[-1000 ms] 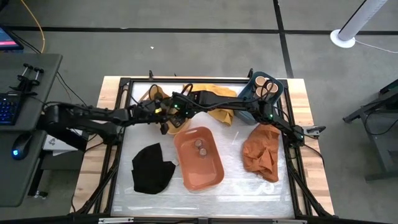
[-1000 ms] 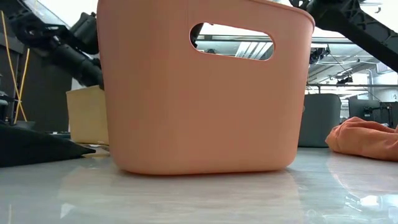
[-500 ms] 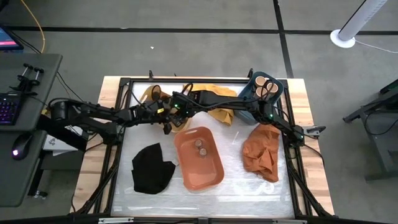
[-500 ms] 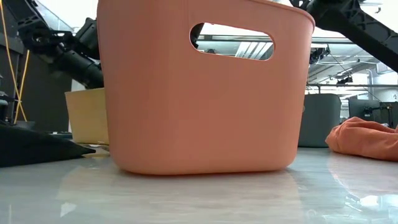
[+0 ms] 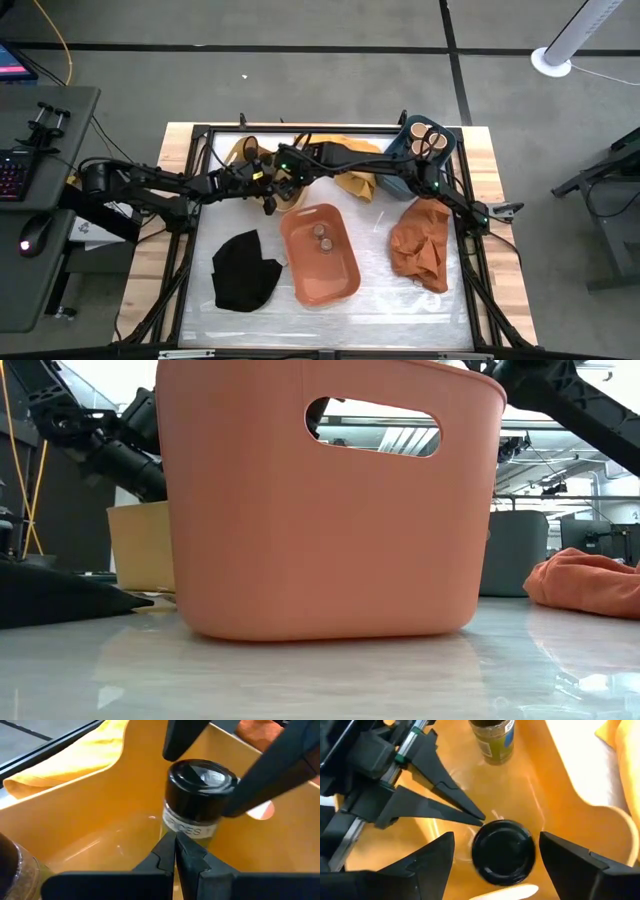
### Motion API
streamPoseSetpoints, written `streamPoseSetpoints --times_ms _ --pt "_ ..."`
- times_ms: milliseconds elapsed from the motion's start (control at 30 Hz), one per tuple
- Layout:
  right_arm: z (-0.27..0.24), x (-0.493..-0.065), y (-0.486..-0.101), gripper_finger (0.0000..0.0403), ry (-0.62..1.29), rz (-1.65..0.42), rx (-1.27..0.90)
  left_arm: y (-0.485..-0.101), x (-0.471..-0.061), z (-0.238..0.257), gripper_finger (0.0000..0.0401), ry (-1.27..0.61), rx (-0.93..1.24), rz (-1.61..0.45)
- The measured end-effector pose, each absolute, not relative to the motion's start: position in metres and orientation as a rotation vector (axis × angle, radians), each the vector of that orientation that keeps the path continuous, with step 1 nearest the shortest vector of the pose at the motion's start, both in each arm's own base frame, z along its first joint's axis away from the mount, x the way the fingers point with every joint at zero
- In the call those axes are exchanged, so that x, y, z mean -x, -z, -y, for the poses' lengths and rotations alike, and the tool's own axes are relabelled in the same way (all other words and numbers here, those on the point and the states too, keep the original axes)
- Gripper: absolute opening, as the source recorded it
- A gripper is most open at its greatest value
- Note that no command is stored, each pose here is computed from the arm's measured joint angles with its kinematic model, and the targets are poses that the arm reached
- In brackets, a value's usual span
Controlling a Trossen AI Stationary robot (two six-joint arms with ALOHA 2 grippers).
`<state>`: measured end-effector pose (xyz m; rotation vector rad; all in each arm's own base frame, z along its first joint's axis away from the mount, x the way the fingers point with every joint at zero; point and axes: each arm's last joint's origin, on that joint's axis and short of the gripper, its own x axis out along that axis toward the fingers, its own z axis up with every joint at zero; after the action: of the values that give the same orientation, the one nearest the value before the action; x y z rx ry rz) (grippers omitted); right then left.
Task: Sort spices by type
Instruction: Put the green seasoning bottle into the yellow bin
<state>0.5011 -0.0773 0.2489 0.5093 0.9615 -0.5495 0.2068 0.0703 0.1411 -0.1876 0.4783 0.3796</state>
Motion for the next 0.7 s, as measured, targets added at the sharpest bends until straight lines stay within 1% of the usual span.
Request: streamPoseSetpoints --times_ms 67,200,300,467,600,700 --pt "0.078 -0.5 -0.251 0.0286 0.542 -0.961 -0.496 -0.142 -0.206 -0.071 0.0 -0.388 0.183 -0.477" --pt "0.08 -0.497 -0.268 0.0287 0.538 -0.917 -0.463 -0.151 -0.199 -0.076 0.0 -0.439 0.166 -0.449" --pt "0.081 -0.493 -0.281 0.0287 0.563 -0.875 -0.447 -0.16 -0.191 -0.082 0.0 -0.474 0.146 -0.427" --pt "0.087 -0.489 -0.288 0.0287 0.562 -0.861 -0.428 -0.178 -0.173 -0.088 0.0 -0.543 0.146 -0.383" --pt "0.089 -0.489 -0.289 0.0284 0.51 -0.871 -0.438 -0.201 -0.161 -0.088 0.0 -0.573 0.161 -0.286" --pt "0.089 -0.489 -0.289 0.0264 0.491 -0.875 -0.447 -0.227 -0.154 -0.084 0.0 -0.572 0.162 -0.198"
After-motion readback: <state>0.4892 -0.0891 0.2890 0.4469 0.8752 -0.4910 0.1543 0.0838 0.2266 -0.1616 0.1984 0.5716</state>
